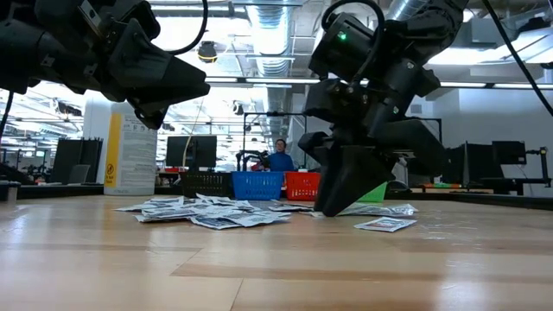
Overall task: Pick & Place First Aid Supplies
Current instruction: Put the green bandage pack into the red bin
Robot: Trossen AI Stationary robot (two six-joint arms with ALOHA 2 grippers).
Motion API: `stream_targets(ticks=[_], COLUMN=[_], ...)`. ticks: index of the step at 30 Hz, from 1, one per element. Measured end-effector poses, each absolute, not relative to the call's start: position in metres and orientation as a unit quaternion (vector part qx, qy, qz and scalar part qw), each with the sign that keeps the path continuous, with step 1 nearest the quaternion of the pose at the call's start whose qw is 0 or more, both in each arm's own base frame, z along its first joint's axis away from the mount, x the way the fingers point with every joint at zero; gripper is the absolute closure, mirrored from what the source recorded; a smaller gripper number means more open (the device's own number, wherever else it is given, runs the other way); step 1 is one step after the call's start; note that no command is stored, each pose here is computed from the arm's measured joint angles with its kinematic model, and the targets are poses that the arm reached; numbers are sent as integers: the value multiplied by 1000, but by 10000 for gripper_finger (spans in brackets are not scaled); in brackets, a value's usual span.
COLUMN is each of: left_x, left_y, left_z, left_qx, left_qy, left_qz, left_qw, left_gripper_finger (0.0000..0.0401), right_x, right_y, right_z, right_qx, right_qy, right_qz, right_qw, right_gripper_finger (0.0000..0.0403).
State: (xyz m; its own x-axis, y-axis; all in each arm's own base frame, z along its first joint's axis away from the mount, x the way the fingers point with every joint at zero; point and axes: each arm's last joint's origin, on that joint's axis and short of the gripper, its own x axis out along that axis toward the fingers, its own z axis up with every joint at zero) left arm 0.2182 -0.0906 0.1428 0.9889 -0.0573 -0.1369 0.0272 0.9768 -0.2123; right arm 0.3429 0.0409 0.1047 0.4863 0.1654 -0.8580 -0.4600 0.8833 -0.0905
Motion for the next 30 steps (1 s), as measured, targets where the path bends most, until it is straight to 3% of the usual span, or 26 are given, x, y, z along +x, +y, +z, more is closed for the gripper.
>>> stream_targets(ticks=[14, 22, 30], left_x=[218, 218, 218], left_y=[-91, -91, -91], left_z=[143, 143, 143], left_qx=[-106, -105, -105], left_qy=[71, 71, 71], left_qz=[-21, -21, -21], left_qw=[992, 992, 992], left_gripper_finger=[308, 308, 308], right_x=[343, 340, 333], right_y=[41, 44, 44], right_z=[104, 121, 164], right_qx=[-161, -173, -228], right_qy=[471, 458, 407], right_qz=[186, 187, 161], right_qw=[847, 852, 870], right_gripper_finger=[399, 401, 401])
